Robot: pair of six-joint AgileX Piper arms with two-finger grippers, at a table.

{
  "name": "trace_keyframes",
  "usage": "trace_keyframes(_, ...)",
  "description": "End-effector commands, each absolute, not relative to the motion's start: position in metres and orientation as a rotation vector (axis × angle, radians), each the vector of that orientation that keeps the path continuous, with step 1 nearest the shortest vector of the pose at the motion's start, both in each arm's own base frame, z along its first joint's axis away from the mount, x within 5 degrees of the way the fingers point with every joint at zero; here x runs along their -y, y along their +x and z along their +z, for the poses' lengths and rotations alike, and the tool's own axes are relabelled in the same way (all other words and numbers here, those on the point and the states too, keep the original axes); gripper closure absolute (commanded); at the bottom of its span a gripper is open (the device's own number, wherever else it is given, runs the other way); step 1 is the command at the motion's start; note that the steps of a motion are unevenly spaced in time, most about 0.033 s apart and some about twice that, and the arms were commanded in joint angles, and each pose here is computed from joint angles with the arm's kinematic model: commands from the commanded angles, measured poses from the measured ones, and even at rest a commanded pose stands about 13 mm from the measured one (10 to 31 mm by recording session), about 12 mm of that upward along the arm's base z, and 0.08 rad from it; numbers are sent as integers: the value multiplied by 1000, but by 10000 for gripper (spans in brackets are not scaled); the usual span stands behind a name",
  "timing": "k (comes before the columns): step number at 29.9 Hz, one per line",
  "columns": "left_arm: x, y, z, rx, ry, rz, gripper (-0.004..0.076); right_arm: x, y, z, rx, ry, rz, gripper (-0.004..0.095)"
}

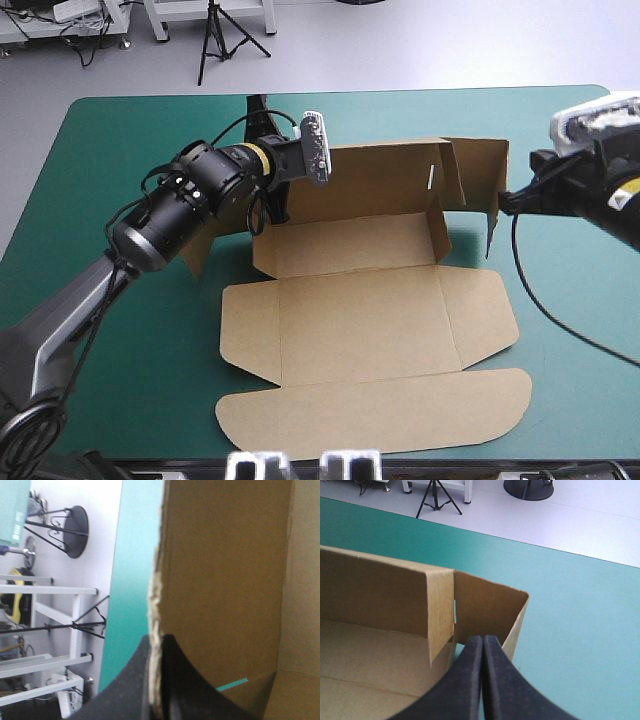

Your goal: Fold the box

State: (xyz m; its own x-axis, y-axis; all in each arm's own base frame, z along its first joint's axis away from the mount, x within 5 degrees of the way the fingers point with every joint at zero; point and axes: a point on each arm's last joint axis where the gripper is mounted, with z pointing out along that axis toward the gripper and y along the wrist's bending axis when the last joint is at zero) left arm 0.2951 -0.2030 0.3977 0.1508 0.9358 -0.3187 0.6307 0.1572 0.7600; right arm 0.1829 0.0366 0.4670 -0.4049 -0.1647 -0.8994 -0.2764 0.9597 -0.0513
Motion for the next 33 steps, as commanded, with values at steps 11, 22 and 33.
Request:
trace_keyframes(11,189,260,386,-1085,1501,578,733,-56,295,505,-2094,-382,132,927)
trace_keyframes(22,185,269,362,-1085,1518,723,733,-71,370,462,-2264,-388,198,927)
trace_keyframes(33,184,284,355,-1184,1367,779,733,-64,403,427,-2299,-336,284,927)
